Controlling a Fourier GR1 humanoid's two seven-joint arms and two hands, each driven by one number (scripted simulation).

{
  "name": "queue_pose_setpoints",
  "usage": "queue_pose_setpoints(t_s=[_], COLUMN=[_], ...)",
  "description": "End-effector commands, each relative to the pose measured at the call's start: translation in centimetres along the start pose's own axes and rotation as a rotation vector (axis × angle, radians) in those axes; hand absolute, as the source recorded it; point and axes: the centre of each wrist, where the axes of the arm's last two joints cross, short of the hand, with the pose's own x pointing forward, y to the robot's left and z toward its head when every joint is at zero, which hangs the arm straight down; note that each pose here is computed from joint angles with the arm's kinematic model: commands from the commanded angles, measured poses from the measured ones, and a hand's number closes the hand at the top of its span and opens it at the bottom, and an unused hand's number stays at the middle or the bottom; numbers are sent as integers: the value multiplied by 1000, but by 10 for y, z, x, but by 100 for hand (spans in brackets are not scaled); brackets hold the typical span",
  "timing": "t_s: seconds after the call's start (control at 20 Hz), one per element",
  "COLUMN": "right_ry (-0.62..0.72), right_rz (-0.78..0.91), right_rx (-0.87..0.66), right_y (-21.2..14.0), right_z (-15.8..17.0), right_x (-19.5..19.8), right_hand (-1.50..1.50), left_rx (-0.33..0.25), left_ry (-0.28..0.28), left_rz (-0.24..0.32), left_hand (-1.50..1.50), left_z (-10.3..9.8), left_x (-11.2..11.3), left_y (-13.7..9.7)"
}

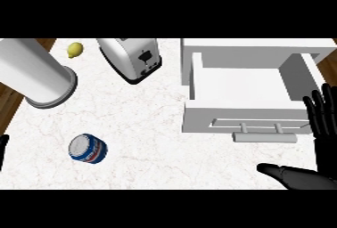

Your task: Pick up the can, place it into the drawer and close the drawer

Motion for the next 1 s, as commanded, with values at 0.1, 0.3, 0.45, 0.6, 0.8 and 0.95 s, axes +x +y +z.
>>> queue_pose_setpoints(t_s=[0.1,0.3,0.45,0.6,0.8,0.95], right_ry=[41,44,31,23,23,28], right_rz=[5,-10,9,2,16,2], right_rx=[-14,-2,-19,-21,-28,-10], right_y=[9,9,-12,-2,-29,-23], right_z=[6,-6,11,4,9,5], right_x=[-10,15,-26,-12,-2,-15], right_hand=[-150,-150,-150,-150,-150,-150], left_rx=[55,29,40,20,15,39], left_ry=[62,51,52,92,137,140], left_rz=[5,-1,-7,8,4,-36], left_hand=[-150,-150,-150,-150,-150,-150], left_z=[15,13,3,7,-10,7], left_x=[-1,4,8,-16,-29,-52], left_y=[16,11,8,-1,-18,-22])
